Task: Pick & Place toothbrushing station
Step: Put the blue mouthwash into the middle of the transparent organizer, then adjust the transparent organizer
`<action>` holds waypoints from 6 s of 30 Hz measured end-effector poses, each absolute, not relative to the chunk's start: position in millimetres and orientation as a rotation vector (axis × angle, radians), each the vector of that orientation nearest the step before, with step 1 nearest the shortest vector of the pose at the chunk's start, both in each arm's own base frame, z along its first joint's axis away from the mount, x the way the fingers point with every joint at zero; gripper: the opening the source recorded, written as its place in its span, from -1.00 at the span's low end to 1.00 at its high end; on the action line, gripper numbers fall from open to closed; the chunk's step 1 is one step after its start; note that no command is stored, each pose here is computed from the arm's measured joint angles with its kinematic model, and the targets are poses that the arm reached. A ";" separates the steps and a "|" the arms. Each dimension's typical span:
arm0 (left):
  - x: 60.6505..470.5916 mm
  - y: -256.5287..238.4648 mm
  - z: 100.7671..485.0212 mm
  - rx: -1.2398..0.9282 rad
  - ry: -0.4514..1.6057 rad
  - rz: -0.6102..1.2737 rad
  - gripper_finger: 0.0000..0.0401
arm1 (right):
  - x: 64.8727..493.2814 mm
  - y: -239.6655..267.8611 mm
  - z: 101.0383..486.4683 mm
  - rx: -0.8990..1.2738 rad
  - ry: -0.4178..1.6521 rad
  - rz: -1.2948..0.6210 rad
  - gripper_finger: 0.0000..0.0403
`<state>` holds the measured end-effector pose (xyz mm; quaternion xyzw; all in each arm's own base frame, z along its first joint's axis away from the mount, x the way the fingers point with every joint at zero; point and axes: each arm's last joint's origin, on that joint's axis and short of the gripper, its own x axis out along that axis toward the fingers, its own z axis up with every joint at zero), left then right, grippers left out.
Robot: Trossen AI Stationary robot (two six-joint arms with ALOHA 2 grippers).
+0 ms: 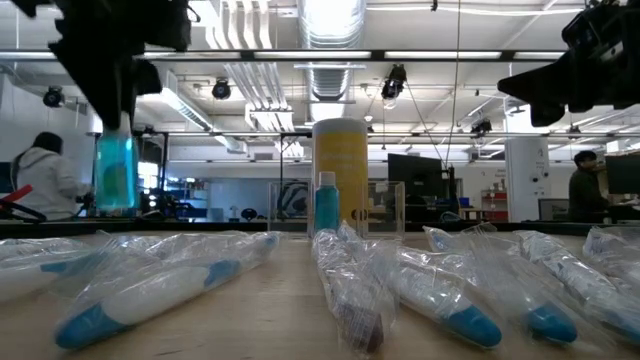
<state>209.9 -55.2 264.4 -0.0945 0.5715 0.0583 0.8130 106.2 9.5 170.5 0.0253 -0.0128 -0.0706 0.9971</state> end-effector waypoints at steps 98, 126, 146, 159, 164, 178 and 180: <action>419.6 25.0 323.5 0.275 1.276 0.194 -0.51 | 105.9 9.5 176.4 -0.017 -0.080 -0.143 -0.96; 424.7 48.2 271.0 0.172 1.329 0.129 -0.51 | 105.9 9.5 176.5 -0.016 -0.082 -0.143 -0.96; 424.3 47.9 243.4 0.133 1.341 0.087 -0.40 | 105.9 9.5 176.6 -0.016 -0.082 -0.143 -0.96; 425.0 48.0 255.9 0.132 1.328 0.089 -0.20 | 105.9 9.5 176.6 -0.024 -0.081 -0.143 -0.96; 422.6 47.4 267.1 0.130 1.343 0.088 -0.19 | 105.9 9.5 176.5 -0.024 -0.081 -0.143 -0.96; 354.1 32.6 319.4 0.093 1.059 0.266 -0.51 | 109.0 10.3 169.0 0.052 -0.008 -0.131 -0.96; 334.0 30.1 309.0 0.055 0.976 0.325 -0.65 | 110.9 11.0 166.3 0.071 0.019 -0.119 -0.96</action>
